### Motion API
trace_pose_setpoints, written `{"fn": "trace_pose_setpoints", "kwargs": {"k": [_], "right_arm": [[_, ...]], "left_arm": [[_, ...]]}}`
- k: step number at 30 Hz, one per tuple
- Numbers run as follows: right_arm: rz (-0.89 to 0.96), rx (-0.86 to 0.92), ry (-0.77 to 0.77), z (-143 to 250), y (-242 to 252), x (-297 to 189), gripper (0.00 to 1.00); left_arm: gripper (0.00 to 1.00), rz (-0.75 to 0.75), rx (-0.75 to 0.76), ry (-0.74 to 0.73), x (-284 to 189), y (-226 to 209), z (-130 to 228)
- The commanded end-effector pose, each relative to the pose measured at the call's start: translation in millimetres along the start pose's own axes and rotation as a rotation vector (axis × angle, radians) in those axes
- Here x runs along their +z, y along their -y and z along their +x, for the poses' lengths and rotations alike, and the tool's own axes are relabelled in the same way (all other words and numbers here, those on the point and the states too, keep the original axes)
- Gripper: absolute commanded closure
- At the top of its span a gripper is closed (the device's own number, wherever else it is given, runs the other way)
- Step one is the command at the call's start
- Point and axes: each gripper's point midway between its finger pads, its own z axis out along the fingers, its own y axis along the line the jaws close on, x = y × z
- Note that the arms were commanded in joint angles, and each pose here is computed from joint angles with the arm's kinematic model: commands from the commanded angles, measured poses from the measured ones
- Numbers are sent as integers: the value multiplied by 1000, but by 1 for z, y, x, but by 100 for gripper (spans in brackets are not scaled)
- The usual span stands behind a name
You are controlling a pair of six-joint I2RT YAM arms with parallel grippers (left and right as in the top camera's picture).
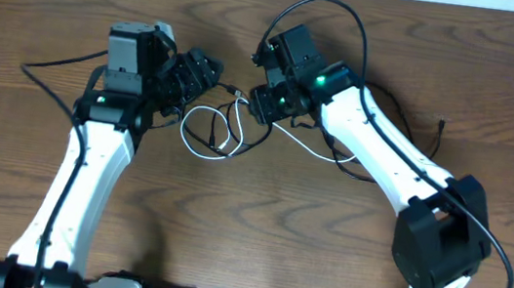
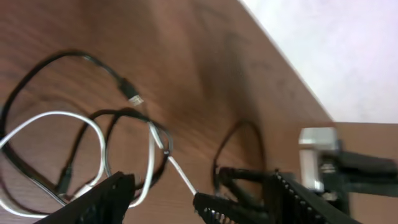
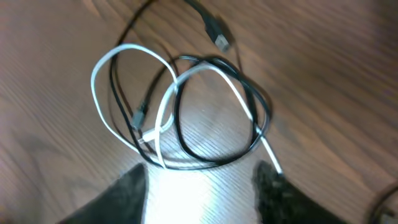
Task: Untangle cables
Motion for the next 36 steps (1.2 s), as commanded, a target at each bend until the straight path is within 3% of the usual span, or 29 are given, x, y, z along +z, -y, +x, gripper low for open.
{"fn": "trace_pose_setpoints", "kwargs": {"k": [1, 6, 11, 13, 14, 16, 19, 26, 36], "right_arm": [[-55, 102, -40, 8, -12, 24, 41], [-64, 153, -72, 19, -23, 60, 41], [-68, 155, -79, 24, -26, 79, 50], [-64, 151, -65, 21, -25, 79, 64], [-60, 152, -60, 19, -24, 78, 82], [-34, 160, -61, 19, -17, 77, 99], [6, 179, -57, 16, -4, 63, 99], [-194, 192, 79, -49, -19, -71, 99], [-248, 105, 543, -111, -34, -309, 99]], "left_arm": [[29, -40, 20, -10, 12, -11, -2], [28, -100, 5, -8, 23, -27, -4], [27, -153, -15, 53, 17, -43, -20], [27, -160, -28, 66, 14, -48, -25], [27, -164, -36, 73, 13, -51, -28], [27, -170, -49, 86, 10, -56, -34], [28, -179, -68, 104, 5, -63, -41], [27, -201, -90, 96, 2, -72, -41], [27, -216, -101, 78, 2, -76, -36]]}}
